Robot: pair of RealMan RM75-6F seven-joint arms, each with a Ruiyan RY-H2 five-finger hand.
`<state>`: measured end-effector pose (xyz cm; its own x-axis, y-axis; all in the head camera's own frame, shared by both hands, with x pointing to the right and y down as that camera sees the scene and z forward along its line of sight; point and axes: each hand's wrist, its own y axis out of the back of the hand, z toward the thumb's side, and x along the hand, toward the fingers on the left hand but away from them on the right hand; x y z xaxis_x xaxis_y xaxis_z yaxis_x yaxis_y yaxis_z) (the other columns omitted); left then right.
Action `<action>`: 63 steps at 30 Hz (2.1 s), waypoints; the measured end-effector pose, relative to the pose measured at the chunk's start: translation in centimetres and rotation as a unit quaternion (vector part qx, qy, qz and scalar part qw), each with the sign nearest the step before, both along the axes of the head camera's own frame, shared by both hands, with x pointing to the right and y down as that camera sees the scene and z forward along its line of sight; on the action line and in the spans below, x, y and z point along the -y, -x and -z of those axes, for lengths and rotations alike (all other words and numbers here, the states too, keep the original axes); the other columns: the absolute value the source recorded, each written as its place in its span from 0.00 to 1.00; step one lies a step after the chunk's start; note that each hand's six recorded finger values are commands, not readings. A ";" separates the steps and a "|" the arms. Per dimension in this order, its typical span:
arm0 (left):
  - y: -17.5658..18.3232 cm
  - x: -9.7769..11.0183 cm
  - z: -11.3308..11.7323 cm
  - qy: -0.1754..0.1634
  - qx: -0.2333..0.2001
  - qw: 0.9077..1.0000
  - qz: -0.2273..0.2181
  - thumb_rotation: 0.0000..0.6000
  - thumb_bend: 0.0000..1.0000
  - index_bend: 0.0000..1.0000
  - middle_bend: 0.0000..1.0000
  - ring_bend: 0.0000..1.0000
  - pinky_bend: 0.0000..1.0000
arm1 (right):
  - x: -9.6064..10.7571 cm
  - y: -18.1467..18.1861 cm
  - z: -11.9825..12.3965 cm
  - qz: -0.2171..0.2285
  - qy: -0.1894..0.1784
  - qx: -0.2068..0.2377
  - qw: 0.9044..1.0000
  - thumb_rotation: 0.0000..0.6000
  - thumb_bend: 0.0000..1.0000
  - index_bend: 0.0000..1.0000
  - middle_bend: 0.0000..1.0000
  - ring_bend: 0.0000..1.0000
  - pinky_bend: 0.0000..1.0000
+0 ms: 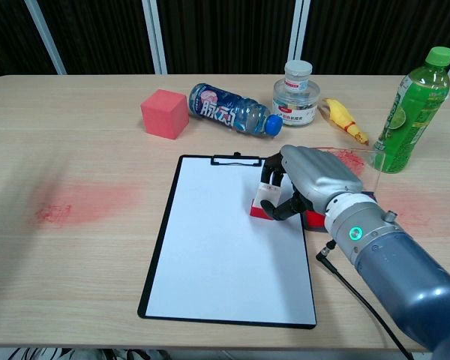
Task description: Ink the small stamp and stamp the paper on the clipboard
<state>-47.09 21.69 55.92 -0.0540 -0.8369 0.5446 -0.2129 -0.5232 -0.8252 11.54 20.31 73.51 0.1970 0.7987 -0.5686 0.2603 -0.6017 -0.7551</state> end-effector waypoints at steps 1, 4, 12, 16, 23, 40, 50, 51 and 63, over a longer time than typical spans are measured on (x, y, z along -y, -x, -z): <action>0.0 0.0 0.0 0.000 0.000 1.000 0.000 1.00 0.01 0.00 0.00 0.00 0.00 | 0.0 0.0 0.0 0.001 0.000 0.000 1.000 1.00 0.63 0.93 0.81 0.88 0.90; 0.0 0.0 0.0 0.001 -0.001 1.000 0.000 1.00 0.01 0.00 0.00 0.00 0.00 | -0.2 0.1 -0.2 0.003 0.002 -0.001 1.000 1.00 0.63 0.93 0.81 0.88 0.90; 0.1 0.0 0.0 0.003 -0.002 1.000 0.002 1.00 0.01 0.00 0.00 0.00 0.00 | -0.4 0.3 -0.5 0.007 0.006 -0.006 1.000 1.00 0.63 0.93 0.81 0.88 0.90; 0.1 0.0 0.0 0.003 -0.003 1.000 0.003 1.00 0.01 0.00 0.00 0.00 0.00 | -0.5 0.4 -0.5 0.009 0.007 -0.007 1.000 1.00 0.63 0.93 0.81 0.88 0.90; 0.1 0.1 0.0 0.003 -0.004 1.000 0.003 1.00 0.01 0.00 0.00 0.00 0.00 | -0.6 0.4 -0.6 0.009 0.009 -0.009 1.000 1.00 0.63 0.93 0.81 0.88 0.90; 0.2 0.1 0.0 0.005 -0.005 1.000 0.005 1.00 0.01 0.00 0.00 0.00 0.00 | -0.9 0.2 -1.0 0.011 0.015 -0.016 1.000 1.00 0.63 0.93 0.81 0.88 0.90; 0.2 0.1 0.0 0.005 -0.004 1.000 0.004 1.00 0.01 0.00 0.00 0.00 0.00 | -1.2 0.2 -1.1 0.011 0.019 -0.018 1.000 1.00 0.63 0.94 0.81 0.88 0.90; 0.2 0.1 0.0 0.005 -0.004 1.000 0.004 1.00 0.01 0.00 0.00 0.00 0.00 | -1.2 0.2 -1.1 0.010 0.019 -0.018 1.000 1.00 0.63 0.94 0.81 0.88 0.90; 0.1 0.1 0.0 0.007 -0.004 1.000 0.002 1.00 0.01 0.00 0.00 0.00 0.00 | -1.4 -0.2 -1.3 0.005 0.022 -0.021 1.000 1.00 0.63 0.94 0.81 0.88 0.90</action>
<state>-47.24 21.63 55.96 -0.0534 -0.8295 0.5559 -0.2222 -0.5329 -0.8165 11.77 21.71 74.78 0.1802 0.7711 -0.6107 0.2230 -0.6367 -0.7382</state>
